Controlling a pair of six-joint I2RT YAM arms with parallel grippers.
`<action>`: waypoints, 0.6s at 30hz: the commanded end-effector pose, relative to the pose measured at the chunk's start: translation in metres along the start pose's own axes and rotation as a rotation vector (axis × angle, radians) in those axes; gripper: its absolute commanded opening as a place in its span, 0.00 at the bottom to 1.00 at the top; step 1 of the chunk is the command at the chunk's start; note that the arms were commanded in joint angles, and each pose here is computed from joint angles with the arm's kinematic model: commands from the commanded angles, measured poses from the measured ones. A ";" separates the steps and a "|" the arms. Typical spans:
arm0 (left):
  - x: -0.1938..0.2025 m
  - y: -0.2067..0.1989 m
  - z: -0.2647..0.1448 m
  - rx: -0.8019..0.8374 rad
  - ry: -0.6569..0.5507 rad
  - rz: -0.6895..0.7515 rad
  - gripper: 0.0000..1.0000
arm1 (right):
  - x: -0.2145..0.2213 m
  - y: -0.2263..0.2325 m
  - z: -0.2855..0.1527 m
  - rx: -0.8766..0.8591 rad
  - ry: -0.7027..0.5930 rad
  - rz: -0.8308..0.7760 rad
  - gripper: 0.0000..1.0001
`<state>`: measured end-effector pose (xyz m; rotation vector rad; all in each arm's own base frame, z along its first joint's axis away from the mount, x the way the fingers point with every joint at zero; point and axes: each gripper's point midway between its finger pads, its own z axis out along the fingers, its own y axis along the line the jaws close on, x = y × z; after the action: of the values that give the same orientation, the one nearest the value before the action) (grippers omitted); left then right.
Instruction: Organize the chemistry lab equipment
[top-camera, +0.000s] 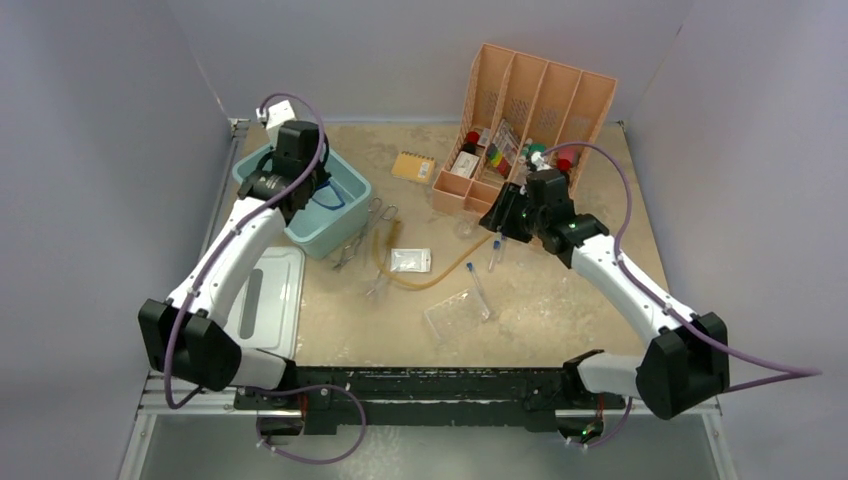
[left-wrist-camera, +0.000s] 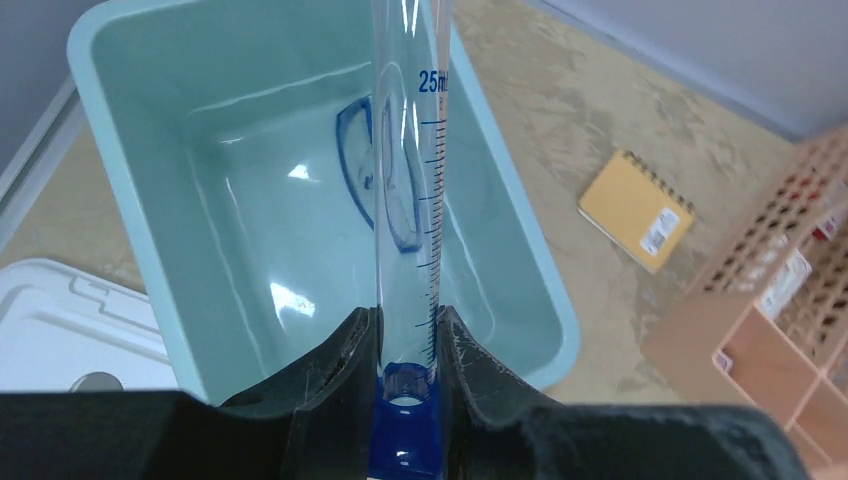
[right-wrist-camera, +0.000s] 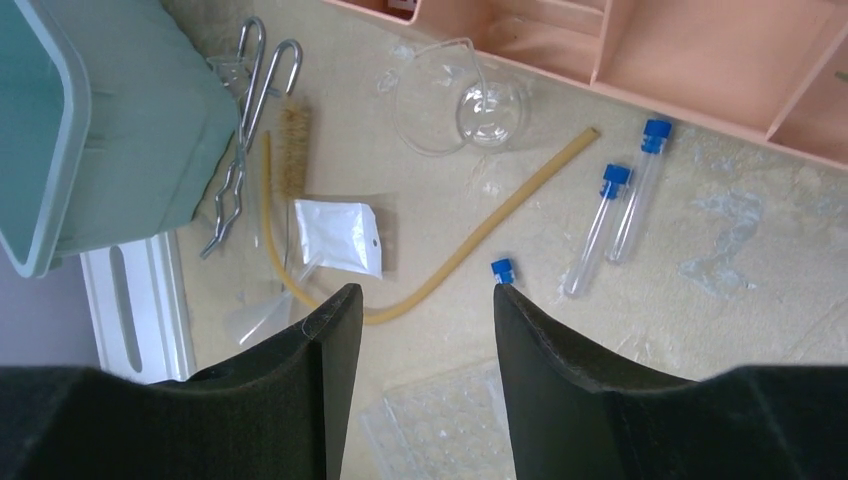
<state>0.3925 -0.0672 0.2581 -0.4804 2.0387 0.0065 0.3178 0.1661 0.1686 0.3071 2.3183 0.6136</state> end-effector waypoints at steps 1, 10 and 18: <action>-0.002 0.011 0.027 -0.110 0.019 -0.132 0.14 | -0.039 0.019 0.000 -0.013 -0.088 -0.082 0.54; 0.052 0.044 0.093 -0.294 0.159 -0.181 0.14 | -0.070 0.007 0.011 0.109 -0.152 -0.192 0.55; 0.104 0.056 0.139 -0.302 0.326 -0.237 0.14 | -0.089 0.011 0.025 0.141 -0.184 -0.189 0.55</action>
<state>0.4279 -0.0137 0.0967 -0.9126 2.3061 0.2239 0.3805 0.1532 0.1859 0.1936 2.2617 0.3534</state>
